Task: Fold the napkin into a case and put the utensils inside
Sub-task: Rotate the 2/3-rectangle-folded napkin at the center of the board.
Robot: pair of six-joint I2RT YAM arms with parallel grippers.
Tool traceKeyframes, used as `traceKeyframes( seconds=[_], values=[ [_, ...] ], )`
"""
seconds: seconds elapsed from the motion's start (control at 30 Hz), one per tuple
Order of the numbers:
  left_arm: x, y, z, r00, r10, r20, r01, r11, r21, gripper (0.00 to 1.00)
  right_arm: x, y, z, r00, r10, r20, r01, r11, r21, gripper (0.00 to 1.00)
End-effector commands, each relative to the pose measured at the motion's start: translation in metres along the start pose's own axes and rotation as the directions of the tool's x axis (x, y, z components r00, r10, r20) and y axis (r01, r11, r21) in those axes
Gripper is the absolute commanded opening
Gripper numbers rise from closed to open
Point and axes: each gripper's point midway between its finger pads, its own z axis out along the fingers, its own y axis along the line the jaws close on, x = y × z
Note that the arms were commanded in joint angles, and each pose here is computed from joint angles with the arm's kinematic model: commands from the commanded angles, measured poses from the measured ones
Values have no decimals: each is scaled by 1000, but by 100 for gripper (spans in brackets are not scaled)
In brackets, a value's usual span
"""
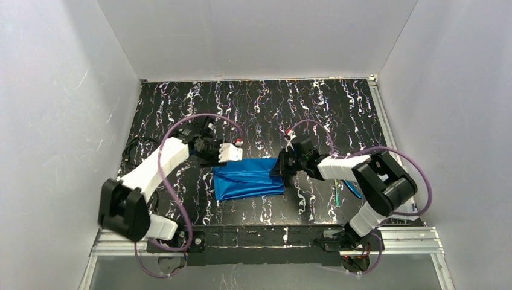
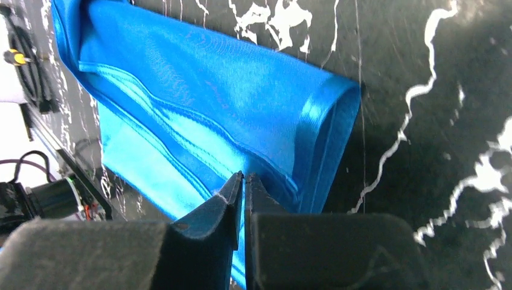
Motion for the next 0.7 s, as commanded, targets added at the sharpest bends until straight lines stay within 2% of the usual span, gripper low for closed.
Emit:
traceKeyframes(
  seconds=[0.0, 0.1, 0.23, 0.4, 0.53, 0.67],
  values=[
    [-19, -46, -21, 937, 302, 176, -310, 950, 21, 40, -16, 9, -26, 998, -54, 15, 52, 995, 88, 15],
    [-16, -73, -13, 863, 449, 232, -460, 888, -5, 43, -31, 31, -40, 996, -89, 26, 87, 994, 60, 17],
    [-15, -92, -2, 794, 541, 278, -557, 830, -22, 45, -48, 62, -39, 991, -128, 33, 129, 991, -28, 17],
    [-11, -102, 8, 731, 614, 298, -639, 769, -17, 45, -50, 96, 0, 971, -240, -11, 236, 963, -130, 17],
    [-16, -112, 18, 632, 697, 340, -723, 688, -65, 47, -42, 119, 30, 958, -284, -43, 266, 933, -241, 16],
    [-9, -122, 29, 542, 763, 353, -803, 594, -52, 47, -28, 128, 49, 947, -314, -75, 279, 913, -299, 13]
  ],
)
